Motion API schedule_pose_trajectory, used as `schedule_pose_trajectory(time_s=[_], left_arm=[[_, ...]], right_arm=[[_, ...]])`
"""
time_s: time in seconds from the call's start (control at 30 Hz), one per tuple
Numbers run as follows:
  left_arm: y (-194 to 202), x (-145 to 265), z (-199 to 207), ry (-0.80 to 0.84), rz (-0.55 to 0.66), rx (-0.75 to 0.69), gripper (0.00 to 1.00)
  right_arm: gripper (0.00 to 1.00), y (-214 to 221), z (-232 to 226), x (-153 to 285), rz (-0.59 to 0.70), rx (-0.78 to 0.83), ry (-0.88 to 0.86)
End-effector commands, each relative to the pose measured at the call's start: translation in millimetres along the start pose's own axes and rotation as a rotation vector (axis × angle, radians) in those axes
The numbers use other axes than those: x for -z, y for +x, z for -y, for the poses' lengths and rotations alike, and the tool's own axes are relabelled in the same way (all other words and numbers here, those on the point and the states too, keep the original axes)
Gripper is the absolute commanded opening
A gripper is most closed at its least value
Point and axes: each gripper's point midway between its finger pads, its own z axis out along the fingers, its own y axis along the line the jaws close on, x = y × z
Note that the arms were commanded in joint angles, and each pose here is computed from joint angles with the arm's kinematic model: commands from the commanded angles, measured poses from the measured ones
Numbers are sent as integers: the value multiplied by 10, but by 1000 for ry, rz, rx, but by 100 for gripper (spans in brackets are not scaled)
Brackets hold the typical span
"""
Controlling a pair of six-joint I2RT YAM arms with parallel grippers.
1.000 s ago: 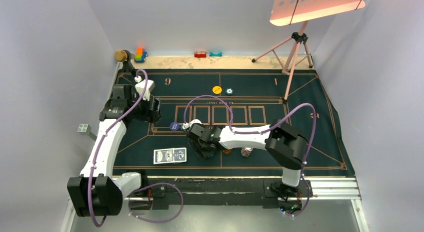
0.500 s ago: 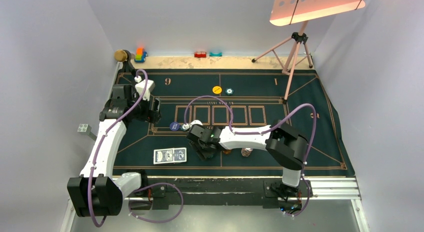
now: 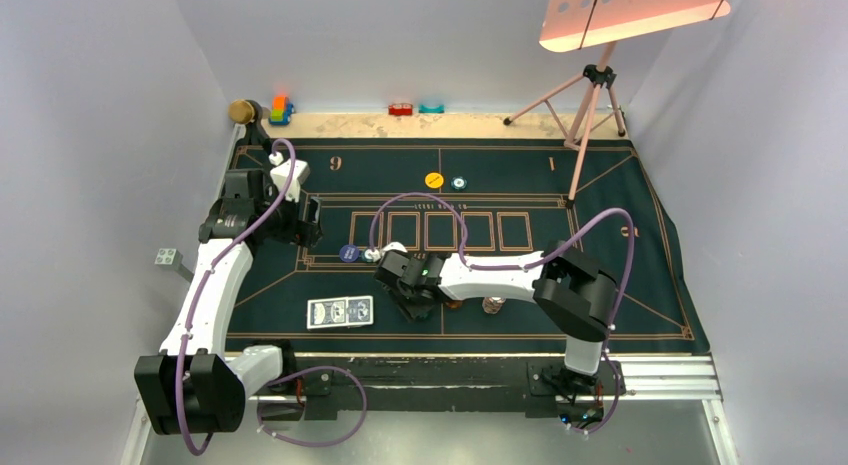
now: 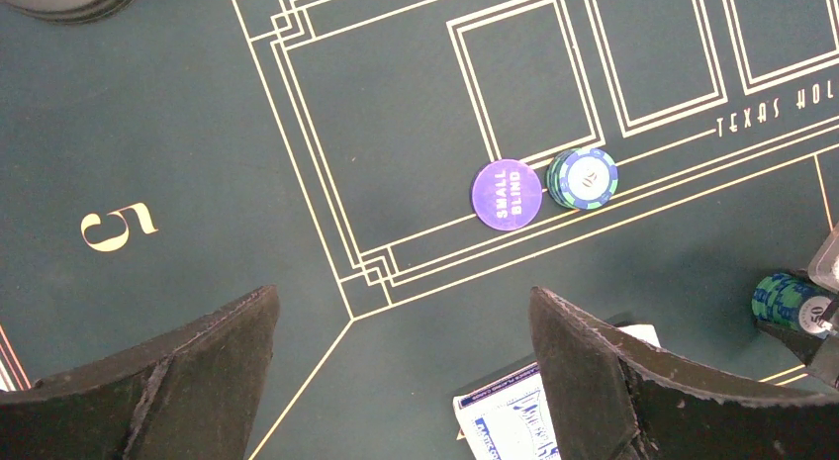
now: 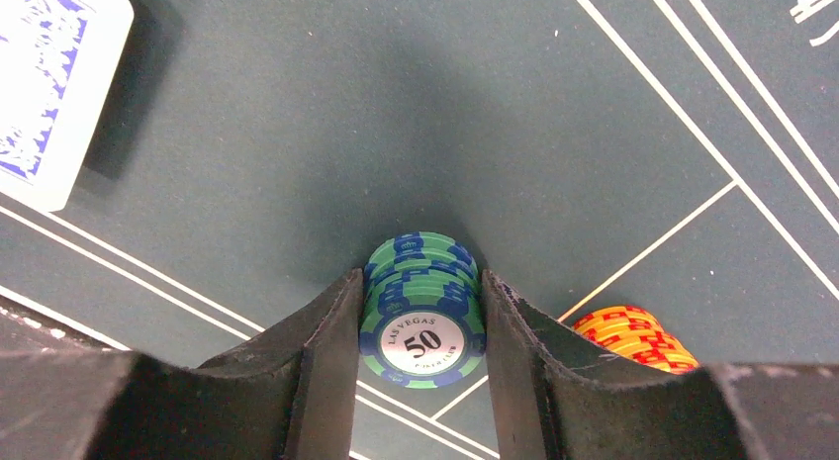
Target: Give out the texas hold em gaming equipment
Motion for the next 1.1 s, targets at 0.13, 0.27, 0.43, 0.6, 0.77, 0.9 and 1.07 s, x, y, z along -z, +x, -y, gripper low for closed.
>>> schedule_pose_trajectory(time_s=[0.13,0.27,0.43,0.6,0.77,0.9,1.07], left_arm=[[-75,26,0,5,38,-11,100],[-75,28,2,5,37,-12,100],[-71,26,4,6,36,-11,100],[-67,17,0,6,33,-10,100],[-68,23,2,7,32,-9,100],[-69,28,8,9,32,-10,100],[-71,29,14,13,32,-9,100]], right_arm=[[11,-238,92,375,60,14,31],[10,-459,148,540,115,-10,24],[9,-673,347,711,166,-62,33],[6,-828,1051,870,216,-227,124],[5,-658,1847,926,221,-430,271],[5,-322,2316,831,169,-572,375],[2,41,2724,761,139,-739,469]])
